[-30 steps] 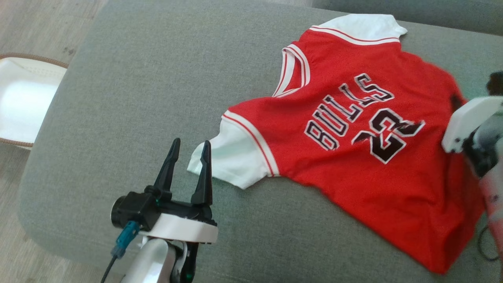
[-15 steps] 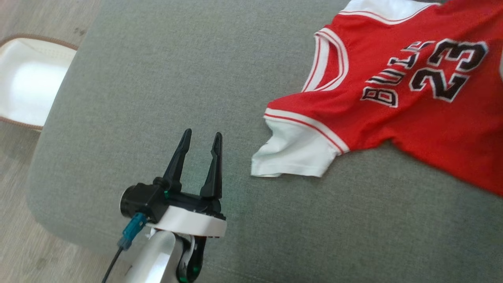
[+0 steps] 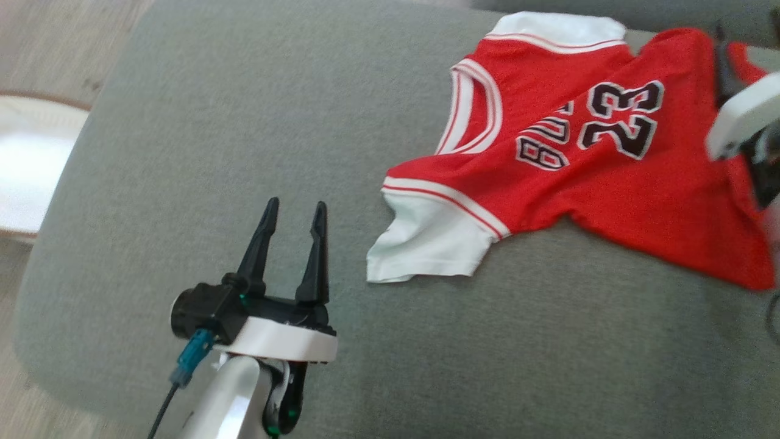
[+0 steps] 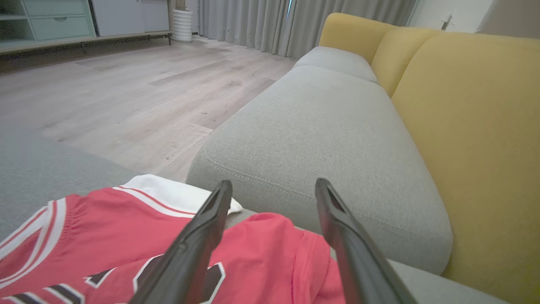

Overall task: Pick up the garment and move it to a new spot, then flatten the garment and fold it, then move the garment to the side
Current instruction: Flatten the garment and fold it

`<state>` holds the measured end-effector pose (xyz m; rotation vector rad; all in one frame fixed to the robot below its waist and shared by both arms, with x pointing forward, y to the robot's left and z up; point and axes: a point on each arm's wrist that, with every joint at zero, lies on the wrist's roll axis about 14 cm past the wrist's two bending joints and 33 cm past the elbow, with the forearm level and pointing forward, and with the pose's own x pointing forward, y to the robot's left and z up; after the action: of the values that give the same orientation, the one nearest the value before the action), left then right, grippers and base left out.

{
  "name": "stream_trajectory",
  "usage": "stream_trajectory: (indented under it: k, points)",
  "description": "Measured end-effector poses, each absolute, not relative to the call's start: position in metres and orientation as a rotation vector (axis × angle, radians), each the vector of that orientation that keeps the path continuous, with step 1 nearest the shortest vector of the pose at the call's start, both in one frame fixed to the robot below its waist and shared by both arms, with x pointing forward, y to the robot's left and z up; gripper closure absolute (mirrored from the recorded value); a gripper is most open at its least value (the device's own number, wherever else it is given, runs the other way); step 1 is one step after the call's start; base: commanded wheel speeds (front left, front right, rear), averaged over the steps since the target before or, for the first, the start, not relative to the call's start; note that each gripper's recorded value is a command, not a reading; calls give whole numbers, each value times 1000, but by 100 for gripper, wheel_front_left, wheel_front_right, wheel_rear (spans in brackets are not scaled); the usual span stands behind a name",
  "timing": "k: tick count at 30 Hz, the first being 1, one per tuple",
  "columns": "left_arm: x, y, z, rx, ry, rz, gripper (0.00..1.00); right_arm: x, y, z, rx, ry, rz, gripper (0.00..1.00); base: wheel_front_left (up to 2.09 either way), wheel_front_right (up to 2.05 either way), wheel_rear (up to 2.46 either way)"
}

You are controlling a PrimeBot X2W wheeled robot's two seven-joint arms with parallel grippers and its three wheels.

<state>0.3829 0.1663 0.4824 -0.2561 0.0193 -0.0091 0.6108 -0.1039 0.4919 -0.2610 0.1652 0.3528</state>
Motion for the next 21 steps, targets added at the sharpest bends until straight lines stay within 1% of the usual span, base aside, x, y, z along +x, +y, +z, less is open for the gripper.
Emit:
stream_trajectory:
  k: [5,11,14,15,17,19,21]
  points:
    - [382,159,492,-259,-10,-37,0,573,-107,493,-147,115,340,0,0,0,0]
    - [369,145,482,-264,20,-71,0,520,-131,491,-43,69,280,0,0,0,0]
    - [366,136,482,-266,22,-105,0,488,-142,487,34,48,229,0,0,0,0]
    - [364,132,480,-267,28,-119,0,463,-149,479,79,47,194,0,0,0,0]
    - [364,131,480,-268,30,-122,0,438,-151,470,96,59,174,0,0,0,0]
    - [364,131,476,-270,39,-122,0,418,-154,462,121,73,147,0,0,0,0]
    - [364,128,475,-267,45,-129,0,407,-157,460,117,74,136,0,0,0,0]
